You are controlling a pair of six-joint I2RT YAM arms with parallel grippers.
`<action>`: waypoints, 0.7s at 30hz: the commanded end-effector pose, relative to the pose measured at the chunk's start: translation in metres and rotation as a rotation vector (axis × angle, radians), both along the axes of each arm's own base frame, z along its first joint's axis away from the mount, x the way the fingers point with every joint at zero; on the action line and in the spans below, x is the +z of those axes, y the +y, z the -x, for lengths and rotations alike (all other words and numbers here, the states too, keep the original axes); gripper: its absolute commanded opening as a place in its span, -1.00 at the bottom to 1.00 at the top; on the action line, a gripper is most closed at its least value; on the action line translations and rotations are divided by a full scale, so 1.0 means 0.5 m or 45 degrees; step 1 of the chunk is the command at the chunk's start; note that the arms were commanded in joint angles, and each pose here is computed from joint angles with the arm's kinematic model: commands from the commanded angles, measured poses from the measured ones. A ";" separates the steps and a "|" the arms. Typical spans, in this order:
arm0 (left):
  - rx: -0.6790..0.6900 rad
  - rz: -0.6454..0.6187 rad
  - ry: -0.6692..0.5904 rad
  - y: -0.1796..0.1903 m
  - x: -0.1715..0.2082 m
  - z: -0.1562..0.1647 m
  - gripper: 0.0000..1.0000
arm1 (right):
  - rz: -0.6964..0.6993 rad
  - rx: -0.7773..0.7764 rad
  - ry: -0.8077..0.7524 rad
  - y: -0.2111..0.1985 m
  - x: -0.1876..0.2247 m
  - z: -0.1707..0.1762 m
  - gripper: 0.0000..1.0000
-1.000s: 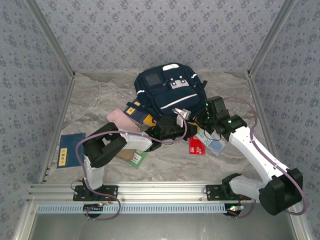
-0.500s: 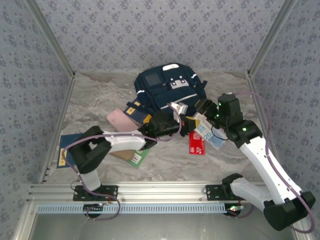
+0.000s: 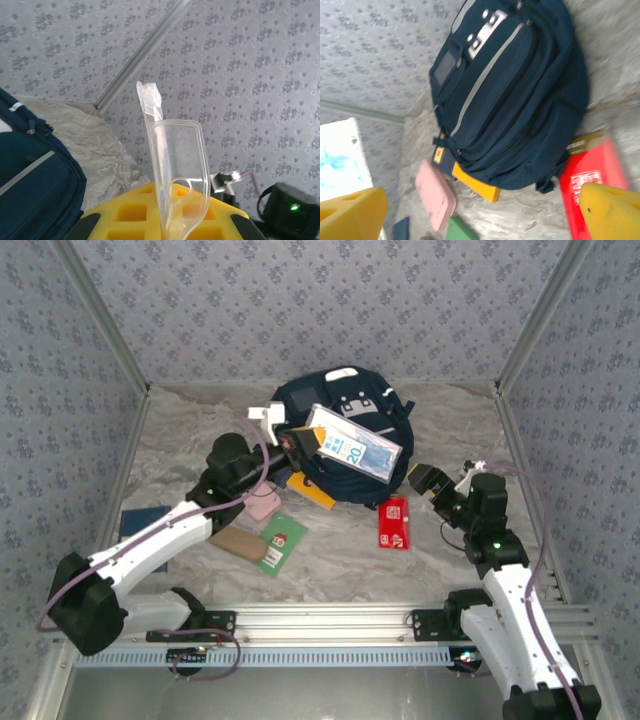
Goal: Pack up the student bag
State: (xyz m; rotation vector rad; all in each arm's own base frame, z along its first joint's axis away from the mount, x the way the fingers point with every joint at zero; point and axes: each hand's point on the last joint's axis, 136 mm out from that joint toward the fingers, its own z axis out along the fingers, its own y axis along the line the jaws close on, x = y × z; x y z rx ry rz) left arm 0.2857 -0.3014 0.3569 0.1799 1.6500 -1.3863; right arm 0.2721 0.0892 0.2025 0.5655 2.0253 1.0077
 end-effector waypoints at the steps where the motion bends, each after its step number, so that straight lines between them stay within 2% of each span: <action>1: -0.035 0.075 0.129 0.011 -0.013 0.014 -1.00 | -0.311 0.273 -0.308 0.071 0.119 -0.004 1.00; 5: -0.031 0.105 0.146 0.023 -0.007 0.022 -1.00 | -0.472 0.391 -0.427 0.097 0.169 -0.009 0.99; 8: -0.018 0.107 0.163 0.028 -0.012 0.022 -1.00 | -0.531 0.445 -0.425 0.116 0.178 -0.014 0.94; 14: 0.008 0.132 0.169 0.033 -0.009 0.012 -1.00 | -0.549 0.550 -0.367 0.168 0.164 -0.004 0.92; 18: 0.015 0.165 0.173 0.037 0.002 0.007 -1.00 | -0.524 0.528 -0.336 0.169 0.142 -0.001 0.92; 21: 0.009 0.177 0.176 0.034 0.006 0.005 -1.00 | -0.530 0.537 -0.329 0.179 0.140 0.006 0.83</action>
